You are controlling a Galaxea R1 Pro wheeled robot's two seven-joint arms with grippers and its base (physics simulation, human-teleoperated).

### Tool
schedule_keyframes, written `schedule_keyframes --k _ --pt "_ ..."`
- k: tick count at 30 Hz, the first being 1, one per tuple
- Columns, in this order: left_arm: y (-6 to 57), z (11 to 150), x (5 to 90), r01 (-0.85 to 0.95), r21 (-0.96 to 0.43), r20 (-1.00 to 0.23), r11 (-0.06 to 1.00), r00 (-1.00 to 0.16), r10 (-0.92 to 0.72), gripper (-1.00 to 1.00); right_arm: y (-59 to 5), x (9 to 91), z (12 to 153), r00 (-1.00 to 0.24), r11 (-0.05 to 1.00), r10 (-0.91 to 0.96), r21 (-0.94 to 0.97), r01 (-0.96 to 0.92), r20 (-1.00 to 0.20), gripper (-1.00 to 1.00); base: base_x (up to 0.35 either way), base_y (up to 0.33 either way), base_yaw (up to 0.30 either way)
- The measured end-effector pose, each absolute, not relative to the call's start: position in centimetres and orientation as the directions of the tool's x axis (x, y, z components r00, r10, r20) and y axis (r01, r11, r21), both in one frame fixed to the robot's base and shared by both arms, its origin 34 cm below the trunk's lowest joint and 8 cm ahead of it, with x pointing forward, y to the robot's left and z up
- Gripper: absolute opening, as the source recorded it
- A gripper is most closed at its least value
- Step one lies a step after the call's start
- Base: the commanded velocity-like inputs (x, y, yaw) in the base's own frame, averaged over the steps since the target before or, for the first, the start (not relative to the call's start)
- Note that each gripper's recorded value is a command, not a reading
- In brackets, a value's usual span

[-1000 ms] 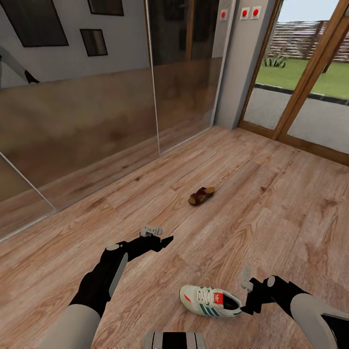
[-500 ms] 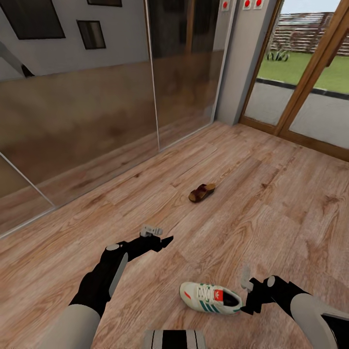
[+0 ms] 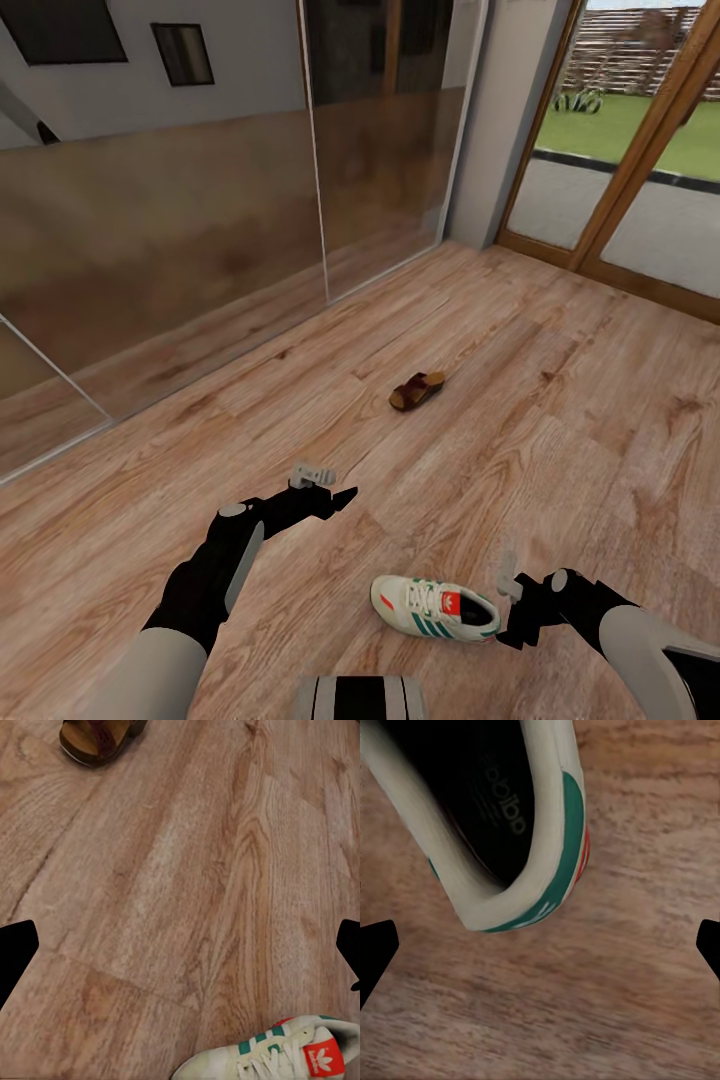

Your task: Pick up the two gym shoes and the two sandals from the corridor floor and place them onto the hallstand (shoe rack) in the corridor, making sure they are on the rack and not on the floor. Arrange them so the two gym shoes are next to each other and the two sandals are next to each other.

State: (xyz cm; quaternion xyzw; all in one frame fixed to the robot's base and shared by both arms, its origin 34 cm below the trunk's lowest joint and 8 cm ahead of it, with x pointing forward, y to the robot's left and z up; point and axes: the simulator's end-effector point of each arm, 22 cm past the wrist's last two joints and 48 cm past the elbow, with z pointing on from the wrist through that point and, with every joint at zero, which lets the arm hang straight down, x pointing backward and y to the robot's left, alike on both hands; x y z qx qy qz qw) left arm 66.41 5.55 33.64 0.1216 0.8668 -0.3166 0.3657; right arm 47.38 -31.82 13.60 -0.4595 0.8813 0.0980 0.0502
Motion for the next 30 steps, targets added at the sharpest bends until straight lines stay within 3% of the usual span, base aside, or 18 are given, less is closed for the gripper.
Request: schedule_keyframes --k 30 --pt "5.5 32.2 66.0 0.432 -0.470 -0.694 0.770 -0.720 -0.020 1.00 -31.9 46.6 12.7 -0.579 0.561 -0.798 0.143 -0.815 -0.169 1.00 0.000 0.000 0.000"
